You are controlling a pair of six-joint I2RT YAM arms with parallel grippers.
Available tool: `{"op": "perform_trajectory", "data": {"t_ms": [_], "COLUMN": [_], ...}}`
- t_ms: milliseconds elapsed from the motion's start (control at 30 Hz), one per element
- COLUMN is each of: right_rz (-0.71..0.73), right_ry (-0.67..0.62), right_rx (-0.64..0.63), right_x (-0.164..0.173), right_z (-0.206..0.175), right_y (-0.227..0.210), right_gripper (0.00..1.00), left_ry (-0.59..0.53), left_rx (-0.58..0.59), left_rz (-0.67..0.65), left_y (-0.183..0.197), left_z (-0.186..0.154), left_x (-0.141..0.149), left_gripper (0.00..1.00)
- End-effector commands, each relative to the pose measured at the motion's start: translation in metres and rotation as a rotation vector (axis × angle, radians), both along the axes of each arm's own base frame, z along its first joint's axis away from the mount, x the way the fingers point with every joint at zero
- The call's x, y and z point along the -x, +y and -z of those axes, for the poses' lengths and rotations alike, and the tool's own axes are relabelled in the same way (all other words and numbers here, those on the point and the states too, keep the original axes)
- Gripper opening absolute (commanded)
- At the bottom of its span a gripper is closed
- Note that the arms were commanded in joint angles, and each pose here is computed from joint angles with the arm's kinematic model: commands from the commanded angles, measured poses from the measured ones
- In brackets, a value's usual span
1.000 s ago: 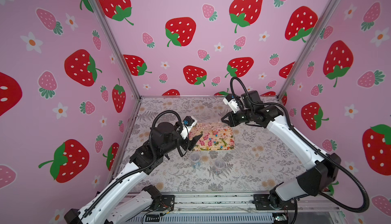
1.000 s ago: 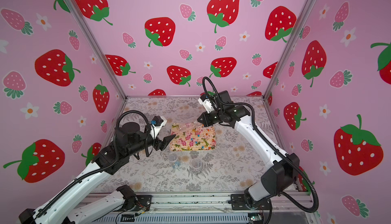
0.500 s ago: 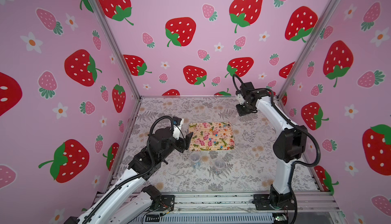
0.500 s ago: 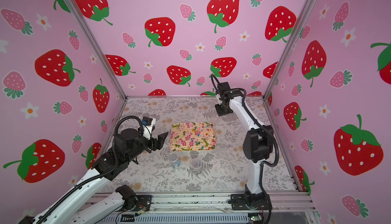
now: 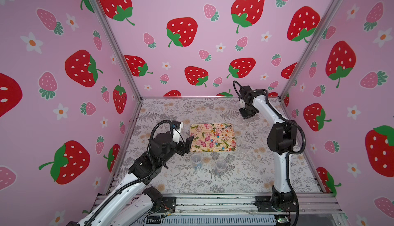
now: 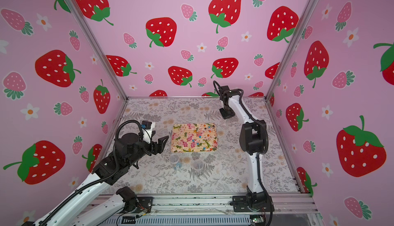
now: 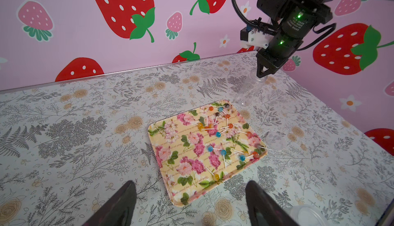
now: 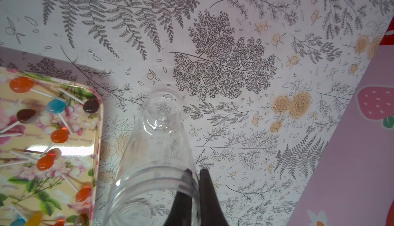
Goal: Pour the candies out of the jar
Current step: Place the jar at the center of the board.
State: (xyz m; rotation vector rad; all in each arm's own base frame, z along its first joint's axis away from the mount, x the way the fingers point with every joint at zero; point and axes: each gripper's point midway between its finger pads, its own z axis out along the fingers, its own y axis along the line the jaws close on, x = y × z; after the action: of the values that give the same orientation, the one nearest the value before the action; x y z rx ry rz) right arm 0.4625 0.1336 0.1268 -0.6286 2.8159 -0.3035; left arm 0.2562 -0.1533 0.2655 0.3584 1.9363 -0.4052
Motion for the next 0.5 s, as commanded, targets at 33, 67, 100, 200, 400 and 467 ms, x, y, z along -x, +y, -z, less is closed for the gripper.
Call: {"op": "perform_trajectory", "data": {"t_ms": [33, 67, 100, 200, 400, 467], "right_rz": [-0.003, -0.002, -0.002, -0.003, -0.003, -0.003], "right_ry": [0.008, 0.008, 0.008, 0.014, 0.022, 0.022], "right_rx": [0.022, 0.023, 0.023, 0.022, 0.023, 0.019], "right_x": [0.0007, 0.0006, 0.0007, 0.0014, 0.0019, 0.0022], "right_z": [-0.0049, -0.0047, -0.0046, -0.0032, -0.0002, -0.0005], "right_y": [-0.0053, -0.0053, -0.0053, -0.0051, -0.0053, -0.0044], "right_gripper": [0.0, 0.0, 0.0, 0.0, 0.07, 0.11], "left_ry": [-0.003, -0.001, 0.0, -0.002, -0.007, -0.009], "left_rx": [0.03, 0.031, 0.032, 0.035, 0.047, 0.048], "left_rz": [-0.024, -0.024, -0.023, -0.026, -0.026, -0.027], "left_y": [0.0028, 0.0027, 0.0025, 0.0033, 0.0039, 0.0046], "left_z": [-0.0012, -0.0006, -0.0005, -0.001, -0.0038, -0.004], "left_x": [-0.0014, -0.0013, -0.0012, -0.0008, 0.0011, 0.0016], "left_gripper": [0.83, 0.83, 0.83, 0.83, 0.83, 0.83]}}
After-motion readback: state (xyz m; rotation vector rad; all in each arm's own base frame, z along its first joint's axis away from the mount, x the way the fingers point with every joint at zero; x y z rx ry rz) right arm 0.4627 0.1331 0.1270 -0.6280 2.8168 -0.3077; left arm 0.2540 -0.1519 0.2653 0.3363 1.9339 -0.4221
